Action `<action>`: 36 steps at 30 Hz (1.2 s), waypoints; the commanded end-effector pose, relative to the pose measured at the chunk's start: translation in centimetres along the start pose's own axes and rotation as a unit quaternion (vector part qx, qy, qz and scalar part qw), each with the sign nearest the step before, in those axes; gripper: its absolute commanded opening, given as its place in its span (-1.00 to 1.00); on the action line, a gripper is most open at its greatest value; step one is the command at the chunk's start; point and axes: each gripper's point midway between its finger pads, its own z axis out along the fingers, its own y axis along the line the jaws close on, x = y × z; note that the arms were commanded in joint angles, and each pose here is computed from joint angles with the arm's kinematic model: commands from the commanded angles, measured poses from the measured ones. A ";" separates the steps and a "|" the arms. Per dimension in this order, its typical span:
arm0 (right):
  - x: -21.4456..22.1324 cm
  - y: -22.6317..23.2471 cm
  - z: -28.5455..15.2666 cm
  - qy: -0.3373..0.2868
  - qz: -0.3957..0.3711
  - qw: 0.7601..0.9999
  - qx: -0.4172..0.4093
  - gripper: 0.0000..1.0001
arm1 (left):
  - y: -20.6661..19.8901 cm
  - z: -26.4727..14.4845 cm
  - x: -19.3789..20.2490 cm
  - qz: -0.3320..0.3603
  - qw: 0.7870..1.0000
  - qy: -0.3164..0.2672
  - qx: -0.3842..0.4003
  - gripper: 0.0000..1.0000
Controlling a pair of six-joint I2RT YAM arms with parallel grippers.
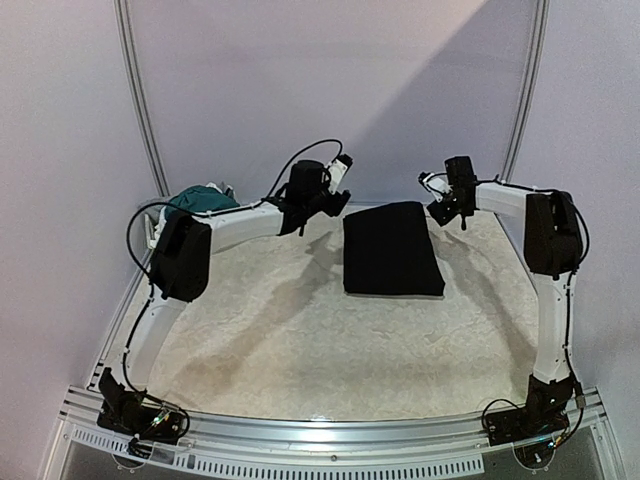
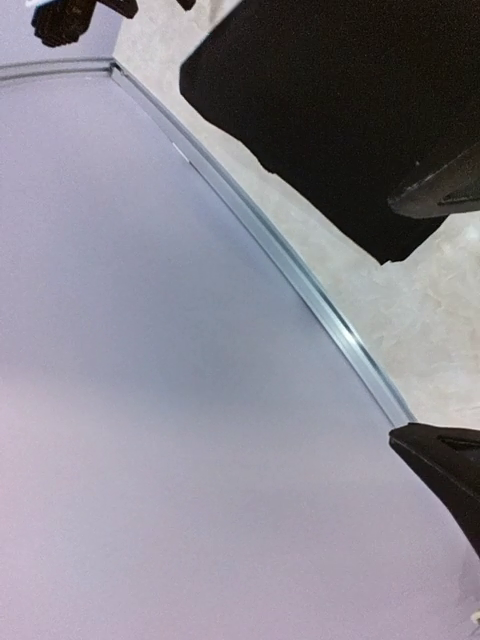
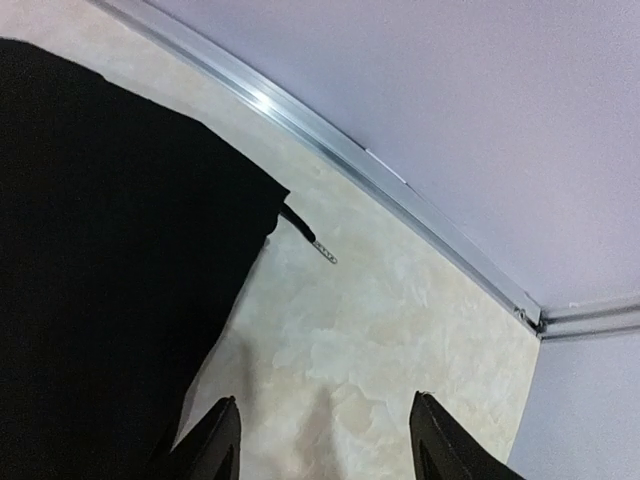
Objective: Fold and stack the mixed laundry pile
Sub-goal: Fold the 2/3-rectangle-folded trousers at the center of the board, then pick up the 1/3-rectangle-folded trousers from the center of the board.
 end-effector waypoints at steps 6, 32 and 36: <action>0.5 7.2 -11.9 -0.012 0.117 0.957 -0.264 0.39 | -6.4 -10.7 -4.2 -0.094 0.987 0.039 0.125 0.54; 10.7 15.9 -15.1 0.035 -0.261 0.908 -0.325 0.32 | -20.0 -14.0 9.9 0.278 0.855 0.147 0.413 0.34; 12.5 17.1 -13.5 0.056 -0.281 0.902 -0.323 0.32 | -20.1 -13.7 12.4 0.312 0.843 0.170 0.404 0.33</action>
